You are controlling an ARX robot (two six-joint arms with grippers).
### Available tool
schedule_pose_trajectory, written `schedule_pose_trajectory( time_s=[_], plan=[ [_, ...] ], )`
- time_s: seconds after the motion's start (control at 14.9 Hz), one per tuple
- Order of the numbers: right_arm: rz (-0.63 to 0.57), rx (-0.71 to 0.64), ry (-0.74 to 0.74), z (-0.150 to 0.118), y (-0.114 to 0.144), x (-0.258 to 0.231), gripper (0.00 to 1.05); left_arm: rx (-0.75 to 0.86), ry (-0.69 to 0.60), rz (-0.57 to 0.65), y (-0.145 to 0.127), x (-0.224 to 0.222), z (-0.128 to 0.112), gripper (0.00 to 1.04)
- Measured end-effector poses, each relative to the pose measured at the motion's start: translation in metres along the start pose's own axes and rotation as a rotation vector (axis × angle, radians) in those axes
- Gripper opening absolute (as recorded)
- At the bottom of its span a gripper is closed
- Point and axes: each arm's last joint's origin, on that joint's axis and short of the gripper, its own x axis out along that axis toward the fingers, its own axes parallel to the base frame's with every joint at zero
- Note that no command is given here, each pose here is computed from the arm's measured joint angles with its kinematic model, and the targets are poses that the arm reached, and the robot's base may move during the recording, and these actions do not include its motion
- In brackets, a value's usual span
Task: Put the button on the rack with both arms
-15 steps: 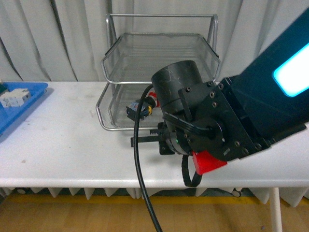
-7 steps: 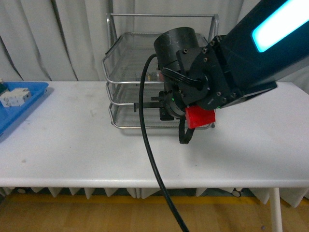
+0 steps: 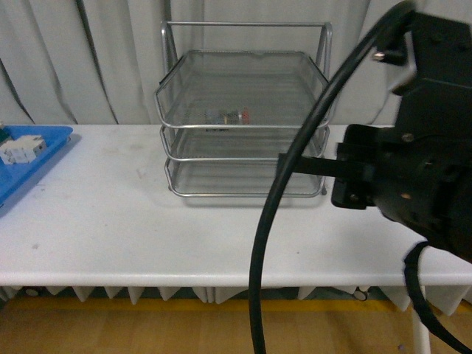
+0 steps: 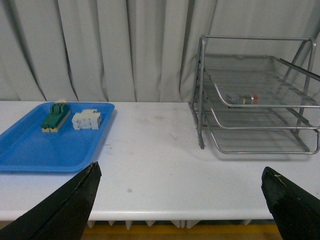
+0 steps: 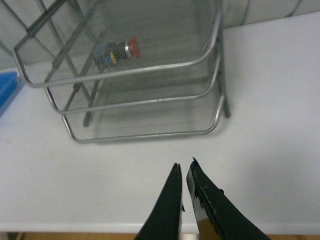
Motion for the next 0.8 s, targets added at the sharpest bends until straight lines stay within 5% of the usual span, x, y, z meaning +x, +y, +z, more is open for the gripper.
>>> schedule_pose_trajectory(
  time_s=[0.07, 0.27, 0.8],
  plan=[
    [-0.063, -0.026, -0.191, 0.000, -0.008, -0.008, 0.01, 0.000, -0.001, -0.003, 0.000, 0.000, 0.000, 0.98],
    [-0.149, -0.137, -0.354, 0.001, -0.058, -0.057, 0.02, 0.000, 0.001, 0.002, 0.000, 0.000, 0.000, 0.98],
    [-0.146, -0.176, -0.327, -0.015, -0.104, -0.123, 0.02, 0.000, 0.000, 0.001, 0.000, 0.000, 0.000, 0.98]
  ],
)
